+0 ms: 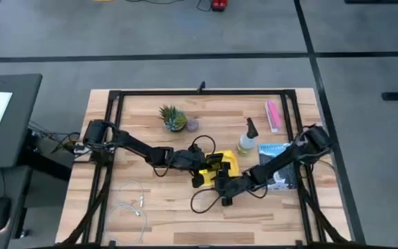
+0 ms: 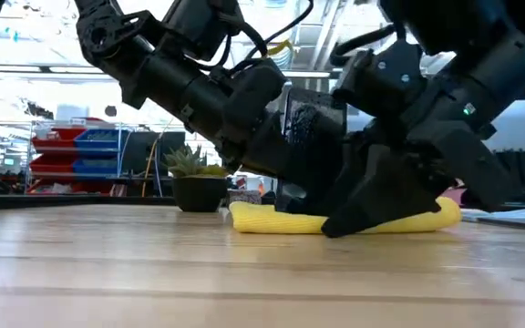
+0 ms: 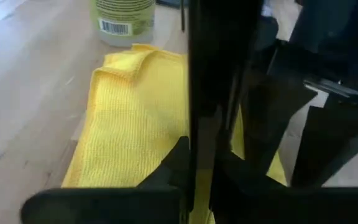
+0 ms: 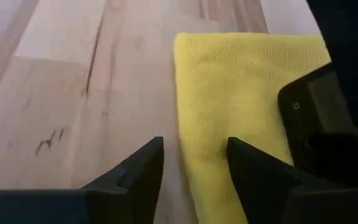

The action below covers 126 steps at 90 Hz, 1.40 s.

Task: Apply microfiber cloth
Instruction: Wipe the front side of the cellphone using the yellow microfiber cloth

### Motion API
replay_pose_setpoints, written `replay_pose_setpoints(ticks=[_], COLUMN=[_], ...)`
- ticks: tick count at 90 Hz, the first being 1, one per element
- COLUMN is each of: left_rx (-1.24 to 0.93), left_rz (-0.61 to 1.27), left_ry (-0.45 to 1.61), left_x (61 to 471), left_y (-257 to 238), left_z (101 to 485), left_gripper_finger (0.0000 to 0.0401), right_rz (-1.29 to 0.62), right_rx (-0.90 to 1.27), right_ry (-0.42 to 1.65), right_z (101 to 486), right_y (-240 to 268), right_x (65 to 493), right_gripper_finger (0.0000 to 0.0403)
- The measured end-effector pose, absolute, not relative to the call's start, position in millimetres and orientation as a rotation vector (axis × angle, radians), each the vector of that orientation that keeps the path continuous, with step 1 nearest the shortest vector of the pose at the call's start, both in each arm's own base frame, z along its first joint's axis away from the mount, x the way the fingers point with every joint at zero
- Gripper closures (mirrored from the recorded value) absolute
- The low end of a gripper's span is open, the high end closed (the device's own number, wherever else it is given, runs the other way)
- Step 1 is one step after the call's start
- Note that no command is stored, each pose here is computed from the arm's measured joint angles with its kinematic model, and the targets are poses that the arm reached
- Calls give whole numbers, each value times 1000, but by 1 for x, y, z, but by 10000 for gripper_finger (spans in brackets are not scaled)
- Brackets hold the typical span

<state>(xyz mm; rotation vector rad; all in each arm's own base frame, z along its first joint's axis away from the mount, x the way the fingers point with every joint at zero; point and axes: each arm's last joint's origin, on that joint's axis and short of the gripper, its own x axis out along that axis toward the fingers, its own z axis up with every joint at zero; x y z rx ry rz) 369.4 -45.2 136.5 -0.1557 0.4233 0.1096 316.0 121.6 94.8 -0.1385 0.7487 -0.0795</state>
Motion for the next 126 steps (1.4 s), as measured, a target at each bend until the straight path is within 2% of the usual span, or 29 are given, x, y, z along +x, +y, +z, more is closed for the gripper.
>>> replay_pose_setpoints(ticks=[12,19,24,37,70,126], left_rx=[-154,-144,-143,-140,-139,-158], left_rz=[108,106,105,105,120,102], left_ry=[429,442,452,474,487,381], left_x=[369,369,368,367,366,370], left_y=[-45,-45,-45,-45,-47,-48], left_z=[136,135,134,132,131,140], left_gripper_finger=[393,392,392,392,393,393], right_rz=[-112,-164,-211,-330,-492,-526], right_rx=[-132,-187,-239,-285,-324,-261], right_ry=[742,732,715,649,585,581], right_z=[96,100,103,118,123,122], right_y=[124,125,126,124,117,115], right_x=[314,310,307,305,307,306], right_gripper_finger=[320,372,392,394,402,403])
